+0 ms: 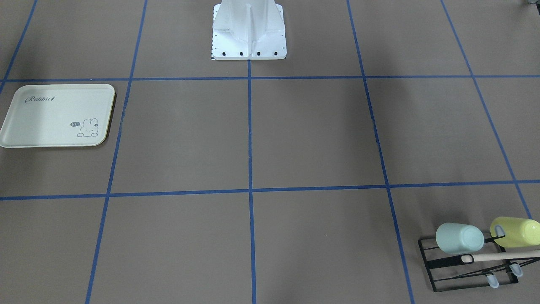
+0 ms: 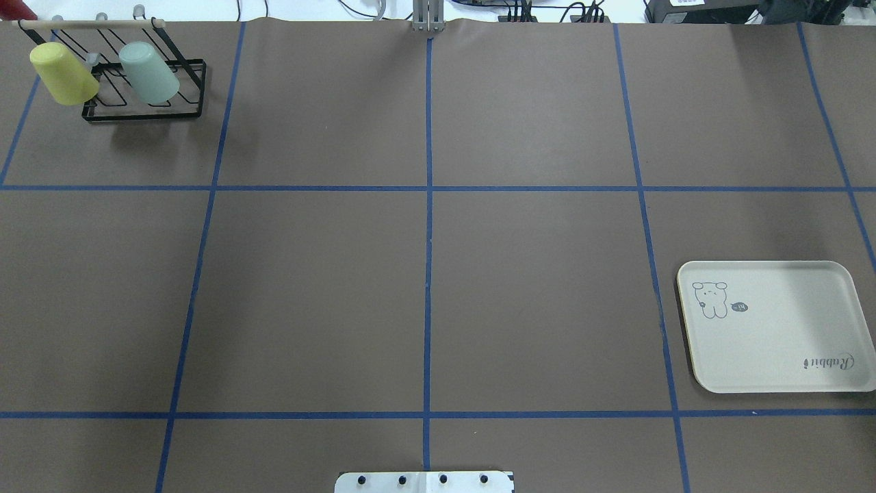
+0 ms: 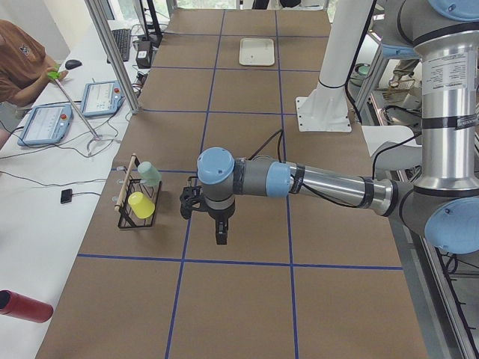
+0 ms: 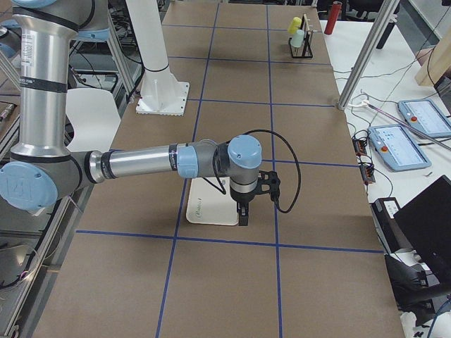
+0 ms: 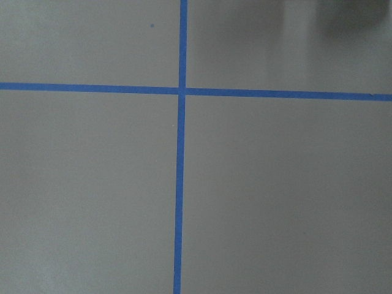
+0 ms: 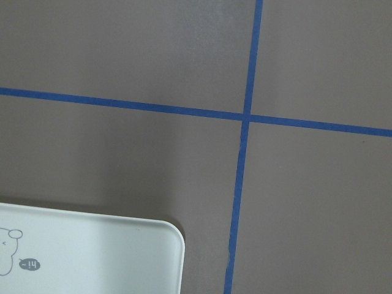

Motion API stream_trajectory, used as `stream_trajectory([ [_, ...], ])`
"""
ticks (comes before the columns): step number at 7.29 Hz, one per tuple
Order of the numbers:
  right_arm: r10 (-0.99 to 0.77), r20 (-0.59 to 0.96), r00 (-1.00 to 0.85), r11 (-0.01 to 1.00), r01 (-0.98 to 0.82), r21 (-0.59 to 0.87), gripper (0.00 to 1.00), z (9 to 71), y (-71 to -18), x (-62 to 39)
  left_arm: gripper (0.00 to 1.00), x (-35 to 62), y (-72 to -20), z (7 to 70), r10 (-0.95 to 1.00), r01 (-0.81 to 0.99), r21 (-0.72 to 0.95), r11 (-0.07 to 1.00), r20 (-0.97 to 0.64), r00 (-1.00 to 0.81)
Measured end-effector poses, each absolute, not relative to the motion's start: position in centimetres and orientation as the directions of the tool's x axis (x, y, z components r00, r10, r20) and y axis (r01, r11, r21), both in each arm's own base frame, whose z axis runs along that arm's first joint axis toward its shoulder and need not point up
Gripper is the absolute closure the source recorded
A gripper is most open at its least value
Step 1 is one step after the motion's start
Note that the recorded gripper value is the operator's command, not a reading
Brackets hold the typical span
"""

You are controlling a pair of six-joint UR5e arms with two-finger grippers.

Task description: Left arm grabs green cup and hands to right arm on tray

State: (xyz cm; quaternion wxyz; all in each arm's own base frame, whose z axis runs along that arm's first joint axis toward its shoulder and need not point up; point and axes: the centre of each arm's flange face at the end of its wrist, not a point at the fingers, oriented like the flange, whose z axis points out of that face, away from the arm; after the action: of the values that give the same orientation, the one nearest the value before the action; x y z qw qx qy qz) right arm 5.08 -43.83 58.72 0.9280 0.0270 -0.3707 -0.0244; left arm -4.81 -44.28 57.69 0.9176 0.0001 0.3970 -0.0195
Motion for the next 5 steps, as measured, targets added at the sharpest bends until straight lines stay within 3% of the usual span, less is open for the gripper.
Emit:
stream_trajectory([
  [5,-0.067,0.688,0.723,0.997,0.025,0.072,0.01,59.2,-43.4,5.0,0.00,-4.8,-43.5,59.1,-0.025,0.037,0.001,0.999,-0.731,0.682],
])
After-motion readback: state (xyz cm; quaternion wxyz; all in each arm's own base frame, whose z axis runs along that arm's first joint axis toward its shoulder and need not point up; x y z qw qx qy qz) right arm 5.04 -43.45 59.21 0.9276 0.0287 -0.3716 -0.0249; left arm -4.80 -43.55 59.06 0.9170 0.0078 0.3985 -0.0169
